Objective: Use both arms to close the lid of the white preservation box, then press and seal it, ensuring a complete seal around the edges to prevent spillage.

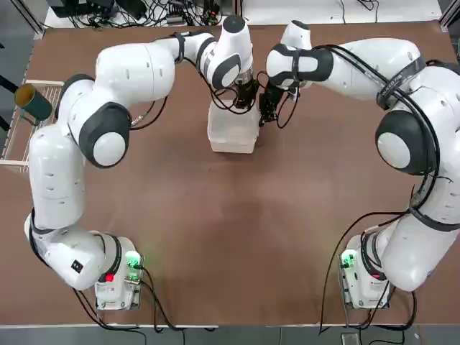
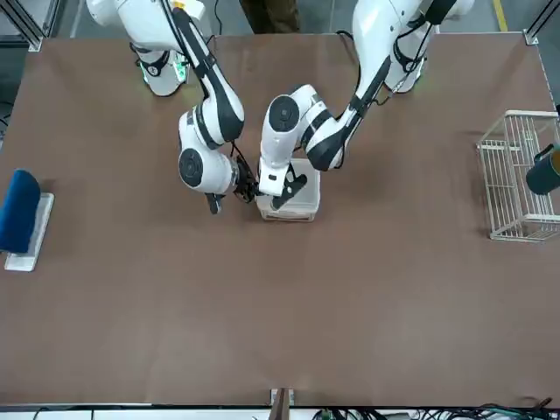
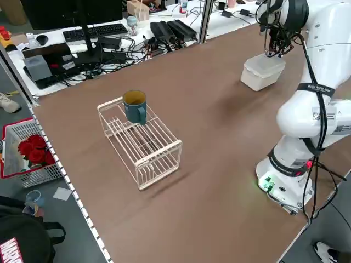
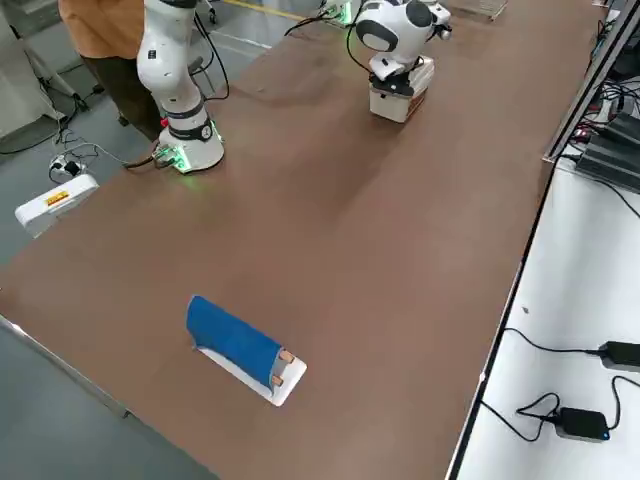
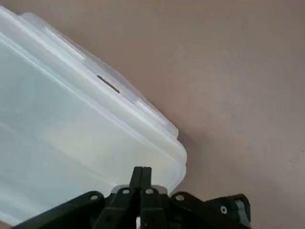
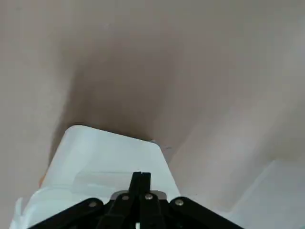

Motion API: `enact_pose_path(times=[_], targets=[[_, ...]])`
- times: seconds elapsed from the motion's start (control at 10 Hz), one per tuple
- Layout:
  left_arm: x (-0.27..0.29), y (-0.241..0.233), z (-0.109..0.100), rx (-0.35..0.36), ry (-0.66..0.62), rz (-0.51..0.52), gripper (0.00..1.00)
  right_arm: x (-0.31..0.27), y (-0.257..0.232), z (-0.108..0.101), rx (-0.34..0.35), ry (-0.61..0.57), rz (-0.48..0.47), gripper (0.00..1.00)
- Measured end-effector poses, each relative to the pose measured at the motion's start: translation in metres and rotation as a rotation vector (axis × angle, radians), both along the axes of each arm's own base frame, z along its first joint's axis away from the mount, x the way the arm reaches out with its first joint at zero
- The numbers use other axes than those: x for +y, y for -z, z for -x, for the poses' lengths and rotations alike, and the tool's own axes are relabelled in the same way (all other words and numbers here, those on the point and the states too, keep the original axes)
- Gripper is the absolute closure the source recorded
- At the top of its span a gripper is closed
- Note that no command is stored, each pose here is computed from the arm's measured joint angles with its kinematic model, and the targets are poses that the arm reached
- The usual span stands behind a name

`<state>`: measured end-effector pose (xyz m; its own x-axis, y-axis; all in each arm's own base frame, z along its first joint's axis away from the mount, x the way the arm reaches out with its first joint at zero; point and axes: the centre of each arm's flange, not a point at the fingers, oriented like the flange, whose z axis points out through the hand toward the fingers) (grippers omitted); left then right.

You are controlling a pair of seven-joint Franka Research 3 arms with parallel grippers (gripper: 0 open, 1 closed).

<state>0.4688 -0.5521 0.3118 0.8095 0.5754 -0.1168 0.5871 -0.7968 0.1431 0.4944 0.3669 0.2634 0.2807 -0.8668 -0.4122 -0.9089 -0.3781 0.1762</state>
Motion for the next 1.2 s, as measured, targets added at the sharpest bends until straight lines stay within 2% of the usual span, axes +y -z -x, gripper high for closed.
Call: enact_pose_path(times=[1.2], targets=[[0.0006, 0.0001, -0.0014, -0.004, -0.003, 0.001, 0.99, -0.0032, 0.0045, 0.0003, 0.012, 0.036, -0.016, 0.99]])
